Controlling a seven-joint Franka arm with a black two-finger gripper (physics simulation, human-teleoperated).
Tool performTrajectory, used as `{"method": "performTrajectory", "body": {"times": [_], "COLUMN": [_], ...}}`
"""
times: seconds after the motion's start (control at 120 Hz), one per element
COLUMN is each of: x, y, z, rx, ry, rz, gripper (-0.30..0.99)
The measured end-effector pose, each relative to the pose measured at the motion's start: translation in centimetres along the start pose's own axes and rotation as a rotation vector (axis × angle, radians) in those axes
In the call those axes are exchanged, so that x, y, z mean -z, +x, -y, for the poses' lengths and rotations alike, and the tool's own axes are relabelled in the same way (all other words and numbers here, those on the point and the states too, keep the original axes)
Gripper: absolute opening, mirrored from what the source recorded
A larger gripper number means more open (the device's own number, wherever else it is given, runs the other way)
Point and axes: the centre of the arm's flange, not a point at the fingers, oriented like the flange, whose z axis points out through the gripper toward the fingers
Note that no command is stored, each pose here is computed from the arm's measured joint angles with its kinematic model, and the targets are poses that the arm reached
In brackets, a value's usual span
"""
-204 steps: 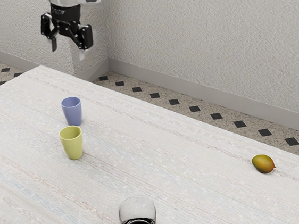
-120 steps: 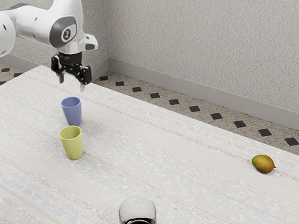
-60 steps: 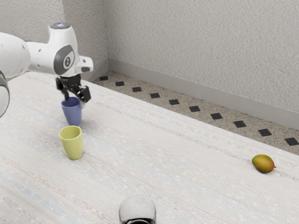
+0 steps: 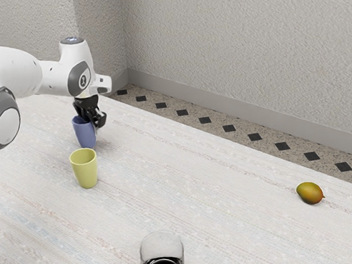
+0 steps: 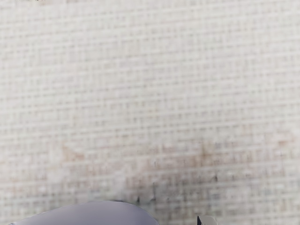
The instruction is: Place the left cup onto the right cup
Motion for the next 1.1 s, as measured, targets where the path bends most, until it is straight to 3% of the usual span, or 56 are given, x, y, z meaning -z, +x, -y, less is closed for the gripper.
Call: {"method": "performTrajectory", "body": {"times": [0.108, 0.3, 0.467, 0.65, 0.817, 1.1], "x": [0.1, 3.1, 9.1, 17.5, 18.7, 17.6], "y": [0.0, 0.1, -0.7, -0.7, -4.6, -9.6], "z": [0.0, -0.8, -3.0, -8.6, -13.4, -15.0], "rx": [-0.016, -0.038, -0.07, -0.145, -0.157, -0.029], "ry": [-0.001, -0.001, 0.015, 0.045, 0.036, 0.036], "rz": [-0.004, -0.031, -0.062, -0.093, -0.012, 0.073], "gripper": [0.05, -0.04, -0.06, -0.08, -0.08, -0.09]}}
